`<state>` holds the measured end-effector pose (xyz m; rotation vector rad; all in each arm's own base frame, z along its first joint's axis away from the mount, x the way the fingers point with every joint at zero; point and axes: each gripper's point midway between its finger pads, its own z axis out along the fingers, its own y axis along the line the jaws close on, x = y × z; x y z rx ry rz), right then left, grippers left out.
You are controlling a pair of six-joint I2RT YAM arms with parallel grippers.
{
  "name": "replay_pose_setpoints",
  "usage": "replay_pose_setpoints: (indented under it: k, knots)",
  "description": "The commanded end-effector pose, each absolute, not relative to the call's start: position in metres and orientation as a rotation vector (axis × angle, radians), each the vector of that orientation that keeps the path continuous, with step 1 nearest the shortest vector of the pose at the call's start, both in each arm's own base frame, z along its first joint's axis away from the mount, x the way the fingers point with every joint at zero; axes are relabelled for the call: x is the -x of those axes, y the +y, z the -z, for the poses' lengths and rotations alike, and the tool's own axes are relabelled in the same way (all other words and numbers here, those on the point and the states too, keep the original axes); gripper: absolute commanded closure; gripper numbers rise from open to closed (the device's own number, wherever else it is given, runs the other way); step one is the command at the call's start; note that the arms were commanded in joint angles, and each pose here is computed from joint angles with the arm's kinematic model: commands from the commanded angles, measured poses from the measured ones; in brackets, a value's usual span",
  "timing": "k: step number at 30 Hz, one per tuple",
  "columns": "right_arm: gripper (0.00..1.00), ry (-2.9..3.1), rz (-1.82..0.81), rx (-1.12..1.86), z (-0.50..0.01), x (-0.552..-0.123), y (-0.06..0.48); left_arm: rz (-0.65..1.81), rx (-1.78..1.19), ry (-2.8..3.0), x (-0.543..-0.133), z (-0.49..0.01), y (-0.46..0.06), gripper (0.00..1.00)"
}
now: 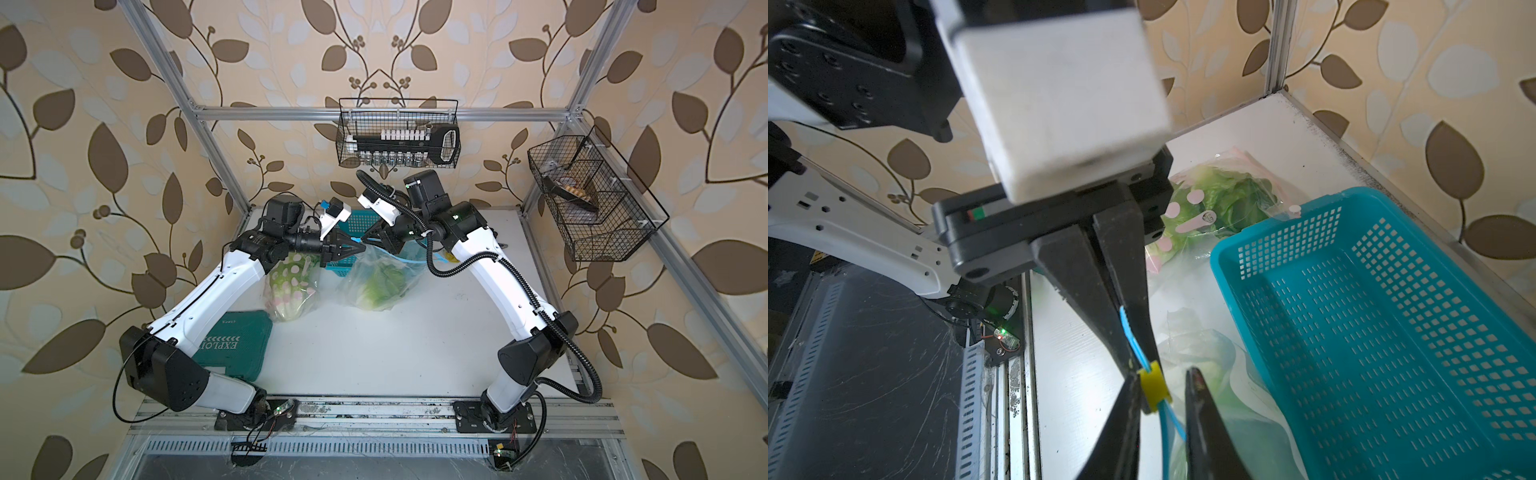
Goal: Put the chinese cabbages into a zipper bag and zip it
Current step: Zip the zipper on the zipper food storage bag.
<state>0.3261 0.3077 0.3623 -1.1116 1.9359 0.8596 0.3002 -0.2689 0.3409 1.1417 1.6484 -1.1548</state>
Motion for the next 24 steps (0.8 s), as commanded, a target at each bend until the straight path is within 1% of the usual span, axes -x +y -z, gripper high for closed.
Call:
replay_pose_setpoints:
  k: [1, 3, 8, 9, 12, 16, 18, 21, 24]
  knots:
    - [0.8, 1.96, -0.883, 1.119, -0.351, -0.33, 0.312, 1.119, -1.184, 1.522, -0.287, -0.378, -0.27, 1.0]
    - [0.81, 1.959, -0.886, 1.12, -0.35, -0.33, 0.313, 1.113, -1.182, 1.523, -0.288, -0.378, -0.269, 1.0]
    - [0.89, 1.956, -0.908, 1.099, -0.352, -0.332, 0.313, 1.096, -1.17, 1.531, -0.291, -0.378, -0.269, 1.0]
    - [0.89, 1.954, -0.92, 1.093, -0.352, -0.332, 0.313, 1.086, -1.165, 1.533, -0.292, -0.378, -0.268, 1.0]
    - [0.8, 1.946, -0.962, 1.097, -0.355, -0.327, 0.315, 1.065, -1.15, 1.547, -0.295, -0.376, -0.267, 1.0]
    - [0.78, 1.963, -0.973, 1.088, -0.35, -0.329, 0.317, 1.067, -1.138, 1.549, -0.298, -0.377, -0.268, 1.0]
    - [0.8, 1.969, -0.978, 1.085, -0.349, -0.33, 0.317, 1.072, -1.135, 1.553, -0.298, -0.376, -0.268, 1.0]
    - [0.86, 1.966, -0.978, 1.08, -0.349, -0.33, 0.317, 1.067, -1.134, 1.554, -0.298, -0.377, -0.268, 1.0]
    - [0.86, 1.97, -0.986, 1.079, -0.347, -0.33, 0.318, 1.063, -1.119, 1.56, -0.299, -0.378, -0.267, 1.0]
